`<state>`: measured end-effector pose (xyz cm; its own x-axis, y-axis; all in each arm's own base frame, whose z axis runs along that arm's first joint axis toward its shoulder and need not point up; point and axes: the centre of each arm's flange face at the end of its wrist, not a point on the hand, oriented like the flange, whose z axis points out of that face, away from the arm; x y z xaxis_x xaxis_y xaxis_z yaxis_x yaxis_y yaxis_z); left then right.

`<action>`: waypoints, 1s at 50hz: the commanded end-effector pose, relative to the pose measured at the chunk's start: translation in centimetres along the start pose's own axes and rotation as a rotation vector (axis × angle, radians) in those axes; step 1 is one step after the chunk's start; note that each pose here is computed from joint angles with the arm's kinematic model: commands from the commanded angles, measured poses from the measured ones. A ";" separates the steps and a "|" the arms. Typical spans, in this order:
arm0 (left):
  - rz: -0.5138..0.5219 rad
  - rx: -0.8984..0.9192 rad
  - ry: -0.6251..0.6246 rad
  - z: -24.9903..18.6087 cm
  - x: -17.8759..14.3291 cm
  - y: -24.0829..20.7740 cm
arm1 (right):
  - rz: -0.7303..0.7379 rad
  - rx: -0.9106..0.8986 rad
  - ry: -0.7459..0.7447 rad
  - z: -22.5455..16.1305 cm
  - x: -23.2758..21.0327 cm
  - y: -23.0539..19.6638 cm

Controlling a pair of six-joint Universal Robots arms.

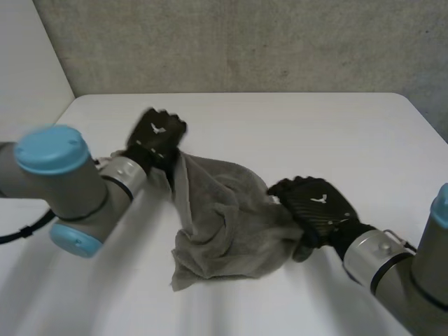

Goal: Fold the towel.

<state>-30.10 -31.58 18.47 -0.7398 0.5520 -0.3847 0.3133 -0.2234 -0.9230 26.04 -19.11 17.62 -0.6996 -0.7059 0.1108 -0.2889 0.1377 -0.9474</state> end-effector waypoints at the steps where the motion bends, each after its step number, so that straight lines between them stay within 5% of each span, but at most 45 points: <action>1: 0.008 0.021 -0.110 0.3 -3.7 -1.0 | 0.036 0.036 -0.156 -0.7 -4.9 -0.9; 17: -0.027 0.001 -0.175 0.9 -6.5 0.5 | 0.012 -0.094 -0.294 3.6 -9.8 4.3; 34: -0.085 0.001 -0.195 0.9 -7.4 0.8 | 0.000 -0.029 -0.256 4.8 -8.9 2.7; 38: -0.087 0.003 -0.193 0.7 -7.3 0.6 | -0.029 0.005 -0.195 5.3 -6.2 1.2; 43: -0.090 -0.001 -0.179 0.5 -6.9 0.5 | -0.193 0.024 -0.016 6.0 3.5 -2.0; 50: -0.102 -0.004 -0.133 0.2 -5.2 0.2 | -0.338 -0.035 -0.039 5.8 8.5 -4.1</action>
<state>-25.44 -35.61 20.65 -0.8545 0.4276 -0.2949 0.2405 -0.1776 -0.9543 27.94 -26.34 18.39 -0.6039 -0.7385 0.2999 -0.4218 -0.0232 -0.9064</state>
